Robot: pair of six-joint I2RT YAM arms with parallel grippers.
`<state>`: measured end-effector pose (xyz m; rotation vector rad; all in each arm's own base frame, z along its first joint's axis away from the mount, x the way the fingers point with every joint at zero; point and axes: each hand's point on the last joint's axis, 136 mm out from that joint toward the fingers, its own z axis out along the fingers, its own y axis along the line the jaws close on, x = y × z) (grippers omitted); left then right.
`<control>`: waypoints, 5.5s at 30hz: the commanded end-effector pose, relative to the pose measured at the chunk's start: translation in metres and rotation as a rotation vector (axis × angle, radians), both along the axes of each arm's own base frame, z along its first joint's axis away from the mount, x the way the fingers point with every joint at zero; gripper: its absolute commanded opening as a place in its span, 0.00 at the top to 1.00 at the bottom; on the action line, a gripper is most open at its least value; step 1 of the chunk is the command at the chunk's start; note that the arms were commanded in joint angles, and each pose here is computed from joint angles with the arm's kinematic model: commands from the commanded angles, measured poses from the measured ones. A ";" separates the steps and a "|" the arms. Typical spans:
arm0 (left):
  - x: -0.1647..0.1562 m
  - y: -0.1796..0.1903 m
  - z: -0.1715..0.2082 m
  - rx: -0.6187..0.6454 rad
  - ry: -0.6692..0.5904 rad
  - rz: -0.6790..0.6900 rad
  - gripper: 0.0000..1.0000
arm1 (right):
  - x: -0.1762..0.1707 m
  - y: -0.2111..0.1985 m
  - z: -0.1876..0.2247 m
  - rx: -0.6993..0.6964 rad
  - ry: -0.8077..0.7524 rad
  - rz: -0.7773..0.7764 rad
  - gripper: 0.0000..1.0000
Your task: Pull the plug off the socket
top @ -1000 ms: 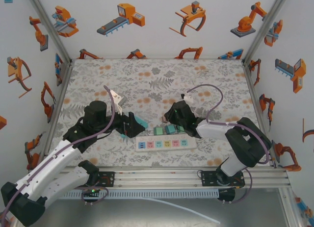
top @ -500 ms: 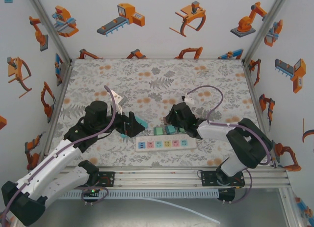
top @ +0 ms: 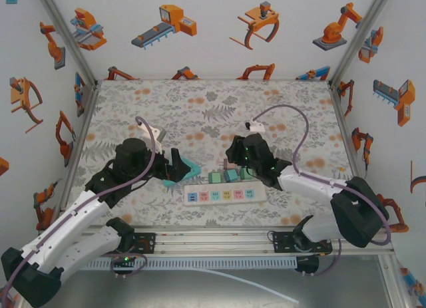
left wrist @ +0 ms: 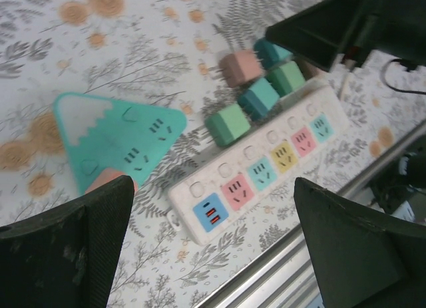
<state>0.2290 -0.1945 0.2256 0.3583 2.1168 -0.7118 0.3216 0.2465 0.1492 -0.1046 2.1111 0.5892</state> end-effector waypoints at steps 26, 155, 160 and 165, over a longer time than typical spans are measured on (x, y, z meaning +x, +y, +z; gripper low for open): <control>0.018 0.167 -0.067 -0.064 0.353 0.802 0.03 | -0.130 0.229 0.001 -0.493 -0.783 1.563 0.38; 0.035 0.072 -0.106 0.049 0.383 0.364 0.30 | -0.050 0.129 0.129 0.202 -0.194 0.380 1.00; 0.019 0.036 -0.044 -0.137 0.228 0.147 0.26 | -0.017 0.078 0.085 0.316 0.023 0.060 1.00; -0.012 0.003 0.005 -0.242 0.073 -0.070 0.17 | -0.011 0.055 0.032 0.297 0.179 -0.091 1.00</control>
